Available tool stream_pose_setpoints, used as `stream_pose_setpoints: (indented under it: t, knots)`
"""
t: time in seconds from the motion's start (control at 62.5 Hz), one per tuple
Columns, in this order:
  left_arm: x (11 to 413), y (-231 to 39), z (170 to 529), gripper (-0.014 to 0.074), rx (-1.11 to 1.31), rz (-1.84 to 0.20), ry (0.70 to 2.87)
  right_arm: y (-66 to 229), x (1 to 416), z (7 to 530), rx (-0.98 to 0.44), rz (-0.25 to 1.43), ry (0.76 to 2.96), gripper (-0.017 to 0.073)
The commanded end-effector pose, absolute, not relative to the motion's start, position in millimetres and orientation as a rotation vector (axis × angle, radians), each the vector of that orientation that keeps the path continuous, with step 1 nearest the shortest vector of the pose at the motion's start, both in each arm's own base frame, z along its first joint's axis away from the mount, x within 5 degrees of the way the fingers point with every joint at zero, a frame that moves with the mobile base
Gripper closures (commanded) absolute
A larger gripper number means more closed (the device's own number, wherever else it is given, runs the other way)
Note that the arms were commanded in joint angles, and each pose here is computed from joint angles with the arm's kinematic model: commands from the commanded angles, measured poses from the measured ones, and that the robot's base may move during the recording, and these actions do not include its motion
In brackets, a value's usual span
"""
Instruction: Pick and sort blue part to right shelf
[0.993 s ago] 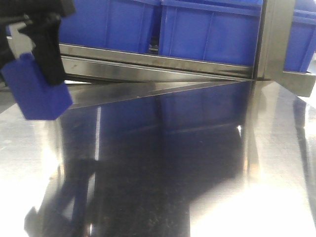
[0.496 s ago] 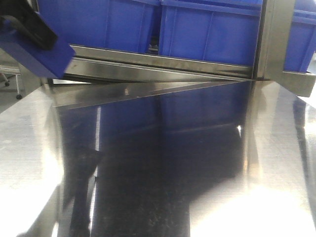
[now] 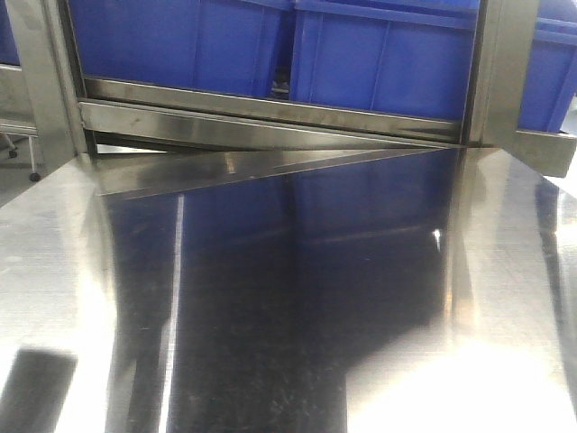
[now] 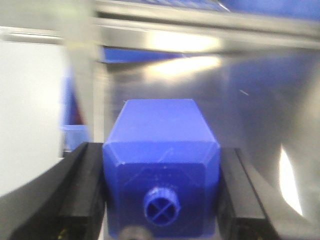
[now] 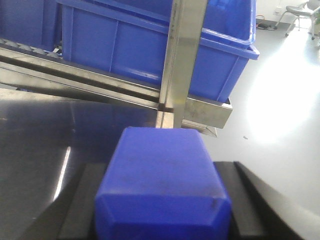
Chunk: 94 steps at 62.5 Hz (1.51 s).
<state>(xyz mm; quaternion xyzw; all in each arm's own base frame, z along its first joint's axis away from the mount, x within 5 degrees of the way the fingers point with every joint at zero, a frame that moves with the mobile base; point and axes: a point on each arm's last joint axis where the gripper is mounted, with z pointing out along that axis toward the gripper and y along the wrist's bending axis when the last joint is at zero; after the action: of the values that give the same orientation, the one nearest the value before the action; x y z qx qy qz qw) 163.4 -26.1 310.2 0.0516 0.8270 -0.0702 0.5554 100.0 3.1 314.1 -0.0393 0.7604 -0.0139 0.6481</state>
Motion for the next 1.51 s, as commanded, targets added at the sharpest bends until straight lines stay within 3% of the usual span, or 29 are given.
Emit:
stream_pose_setpoints:
  t: [0.0,0.512,1.489]
  knots:
    - [152,-16,332,0.0186,0.039,-0.144,1.786,3,100,332,-0.096,-0.049,1.612,0.0133]
    - [78,-5,350,0.0186,0.042,-0.041,1.526,3,100,332,-0.096,-0.049,1.612,0.0133]
    - [77,-5,350,0.0186,0.042,-0.041,1.522,3,100,332,-0.096,-0.049,1.612,0.0133]
